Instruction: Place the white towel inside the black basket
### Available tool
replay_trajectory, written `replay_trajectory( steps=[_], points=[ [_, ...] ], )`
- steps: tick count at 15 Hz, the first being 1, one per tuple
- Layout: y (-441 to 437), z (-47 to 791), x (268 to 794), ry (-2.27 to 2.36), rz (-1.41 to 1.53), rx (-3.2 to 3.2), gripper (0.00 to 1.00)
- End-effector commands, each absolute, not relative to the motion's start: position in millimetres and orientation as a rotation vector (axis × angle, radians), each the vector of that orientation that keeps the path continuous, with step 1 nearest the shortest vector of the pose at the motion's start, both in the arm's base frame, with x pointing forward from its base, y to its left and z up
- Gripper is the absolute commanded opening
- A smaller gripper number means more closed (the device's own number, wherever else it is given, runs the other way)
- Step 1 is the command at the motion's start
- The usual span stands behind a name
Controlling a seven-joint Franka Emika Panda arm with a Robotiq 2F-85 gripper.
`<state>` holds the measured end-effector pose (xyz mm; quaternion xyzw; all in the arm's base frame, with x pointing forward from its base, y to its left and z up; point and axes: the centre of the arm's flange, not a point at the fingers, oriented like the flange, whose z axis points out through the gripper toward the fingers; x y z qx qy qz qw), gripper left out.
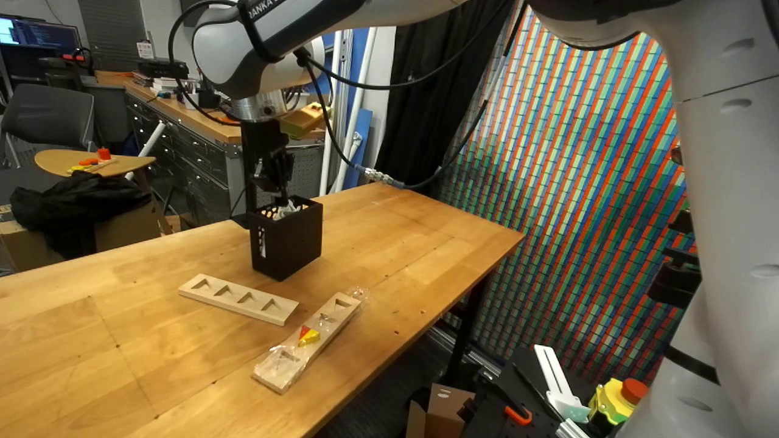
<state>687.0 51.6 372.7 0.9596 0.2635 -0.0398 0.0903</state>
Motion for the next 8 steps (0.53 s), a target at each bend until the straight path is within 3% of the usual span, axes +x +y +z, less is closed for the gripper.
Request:
replay_trajectory(
  steps=[1,8],
  points=[
    [48.4,381.2,678.3,0.77,-0.111,2.838,0.0],
    [41.0,363.0,681.0,0.772,-0.13,2.864,0.0]
  ],
)
